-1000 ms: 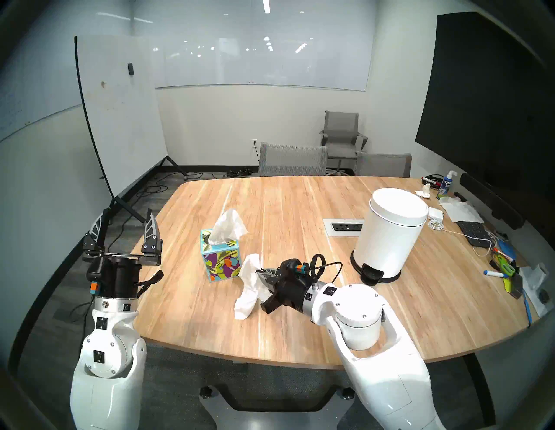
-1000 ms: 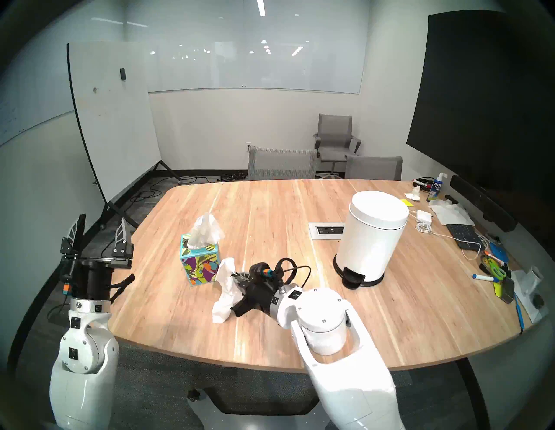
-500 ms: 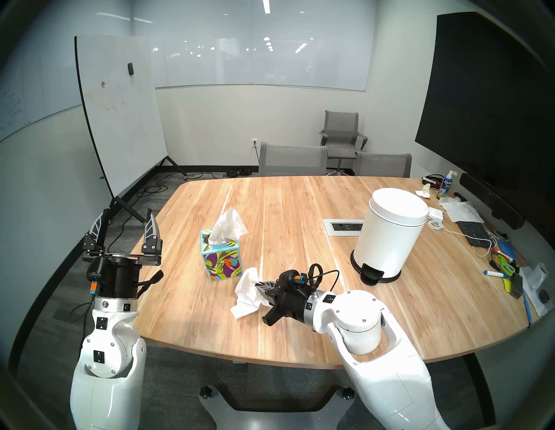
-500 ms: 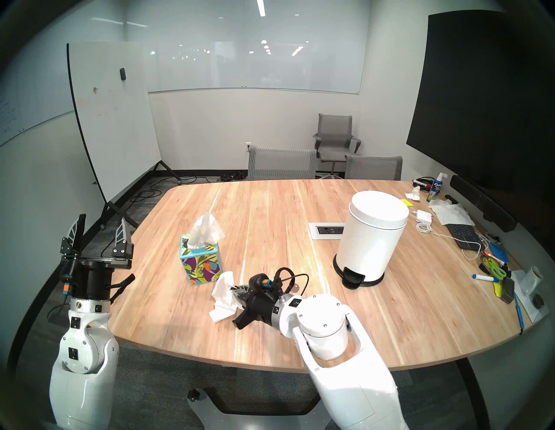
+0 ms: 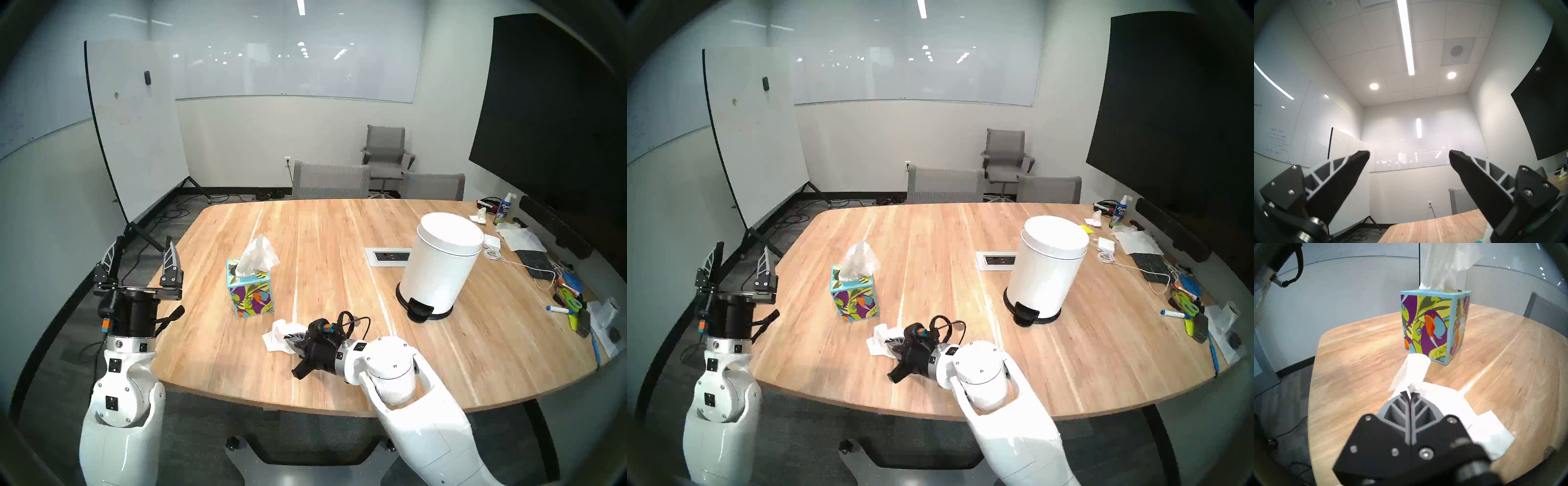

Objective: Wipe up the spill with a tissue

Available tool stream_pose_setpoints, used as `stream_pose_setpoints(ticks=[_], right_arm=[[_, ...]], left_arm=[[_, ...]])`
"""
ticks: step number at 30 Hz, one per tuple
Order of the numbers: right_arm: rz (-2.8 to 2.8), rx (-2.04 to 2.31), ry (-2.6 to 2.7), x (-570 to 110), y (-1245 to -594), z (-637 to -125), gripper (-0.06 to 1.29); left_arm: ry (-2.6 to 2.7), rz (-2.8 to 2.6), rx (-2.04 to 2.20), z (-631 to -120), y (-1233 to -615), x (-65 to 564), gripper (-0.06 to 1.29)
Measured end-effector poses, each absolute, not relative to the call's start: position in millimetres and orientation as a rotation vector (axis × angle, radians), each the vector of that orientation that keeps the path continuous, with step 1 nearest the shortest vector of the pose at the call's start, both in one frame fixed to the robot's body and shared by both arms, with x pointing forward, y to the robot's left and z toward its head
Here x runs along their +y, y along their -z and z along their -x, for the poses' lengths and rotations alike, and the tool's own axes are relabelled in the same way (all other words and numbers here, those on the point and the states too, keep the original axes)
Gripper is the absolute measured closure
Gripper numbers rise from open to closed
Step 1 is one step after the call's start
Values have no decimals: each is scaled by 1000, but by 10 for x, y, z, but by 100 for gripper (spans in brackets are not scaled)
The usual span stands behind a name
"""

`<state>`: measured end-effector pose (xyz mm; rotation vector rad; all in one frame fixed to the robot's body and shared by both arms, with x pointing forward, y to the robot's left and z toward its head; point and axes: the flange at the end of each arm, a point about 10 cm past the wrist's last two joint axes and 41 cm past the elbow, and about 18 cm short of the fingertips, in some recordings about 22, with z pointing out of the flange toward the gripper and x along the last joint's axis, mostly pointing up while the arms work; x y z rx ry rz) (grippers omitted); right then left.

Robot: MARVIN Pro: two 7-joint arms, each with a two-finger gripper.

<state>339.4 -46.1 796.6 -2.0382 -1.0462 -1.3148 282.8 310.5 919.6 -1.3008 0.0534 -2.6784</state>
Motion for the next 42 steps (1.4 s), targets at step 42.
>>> stream_pose_setpoints(ticks=[42], right_arm=[[2073,-1092,1297,-365,-7658,-3738,125]], left_arm=[[2678,1301,54,-2828,-9196,3105,-4]])
